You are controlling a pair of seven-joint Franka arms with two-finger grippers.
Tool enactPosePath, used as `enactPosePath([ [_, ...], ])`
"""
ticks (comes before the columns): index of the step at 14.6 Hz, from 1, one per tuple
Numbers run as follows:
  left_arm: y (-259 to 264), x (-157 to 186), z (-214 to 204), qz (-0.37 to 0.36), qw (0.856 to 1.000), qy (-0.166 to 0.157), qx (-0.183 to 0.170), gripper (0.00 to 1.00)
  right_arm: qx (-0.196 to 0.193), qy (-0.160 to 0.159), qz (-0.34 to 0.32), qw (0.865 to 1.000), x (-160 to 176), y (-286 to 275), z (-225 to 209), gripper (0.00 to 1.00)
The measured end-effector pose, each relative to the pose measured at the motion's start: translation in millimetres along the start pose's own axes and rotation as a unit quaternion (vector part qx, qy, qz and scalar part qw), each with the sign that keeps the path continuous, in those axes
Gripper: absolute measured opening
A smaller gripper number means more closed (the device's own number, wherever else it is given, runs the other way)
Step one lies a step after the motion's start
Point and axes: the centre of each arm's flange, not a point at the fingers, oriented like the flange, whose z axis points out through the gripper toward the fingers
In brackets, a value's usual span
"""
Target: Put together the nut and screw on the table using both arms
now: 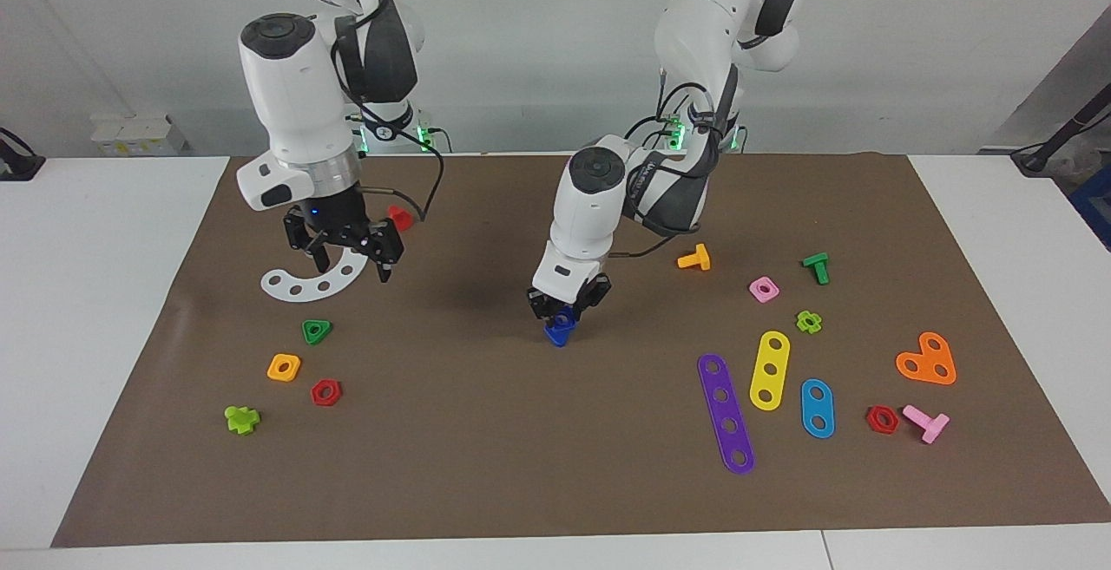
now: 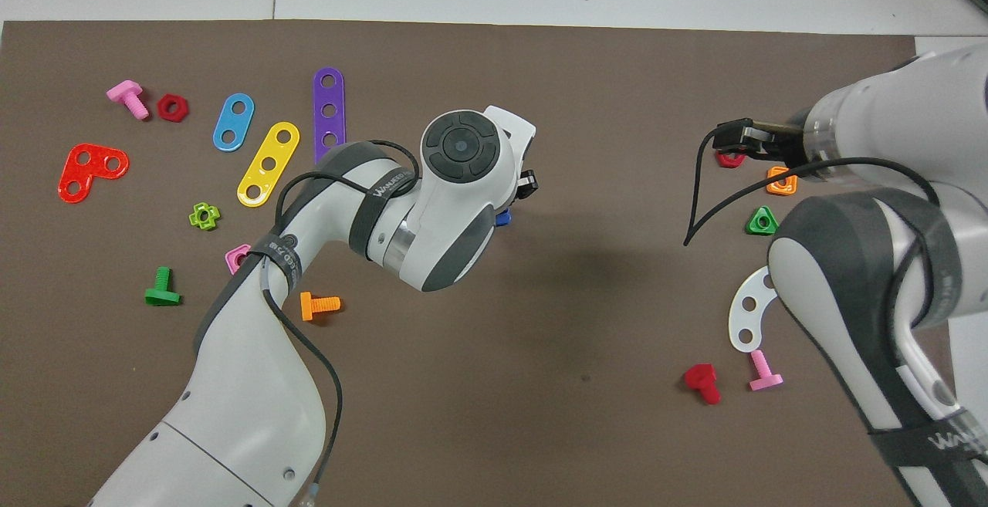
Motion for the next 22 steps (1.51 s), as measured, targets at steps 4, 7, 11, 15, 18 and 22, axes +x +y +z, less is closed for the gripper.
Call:
enactPosePath([
  [4, 1.1, -8.8, 14.3, 0.003, 1.0, 0.006, -0.002, 0.46, -0.008, -0.016, -0.037, 0.999, 6.5, 42.2, -13.0, 1.0],
  [7, -2.2, -11.0, 23.1, 0.004, 1.0, 0.006, 0.002, 0.46, -0.007, -0.031, -0.045, 0.998, 6.7, 56.2, -27.8, 1.0],
  [11, -3.4, -6.9, 21.8, 0.002, 1.0, 0.012, -0.003, 0.46, -0.012, -0.058, -0.048, 0.997, -9.3, 60.3, -48.3, 1.0],
  [15, -6.0, -2.7, 21.1, 0.014, 0.999, 0.03, 0.008, 0.73, -0.005, -0.068, -0.053, 0.996, -20.6, 58.9, -65.8, 1.0],
  [18, -5.6, -1.5, 19.1, 0.019, 0.999, 0.036, 0.011, 1.0, 0.001, -0.076, -0.052, 0.996, -22.7, 57.6, -75.7, 1.0],
  [22, -32.0, 39.3, -17.1, -0.015, 0.999, 0.029, 0.035, 1.0, 0.003, -0.08, -0.055, 0.995, -22.6, 56.2, -91.8, 1.0],
])
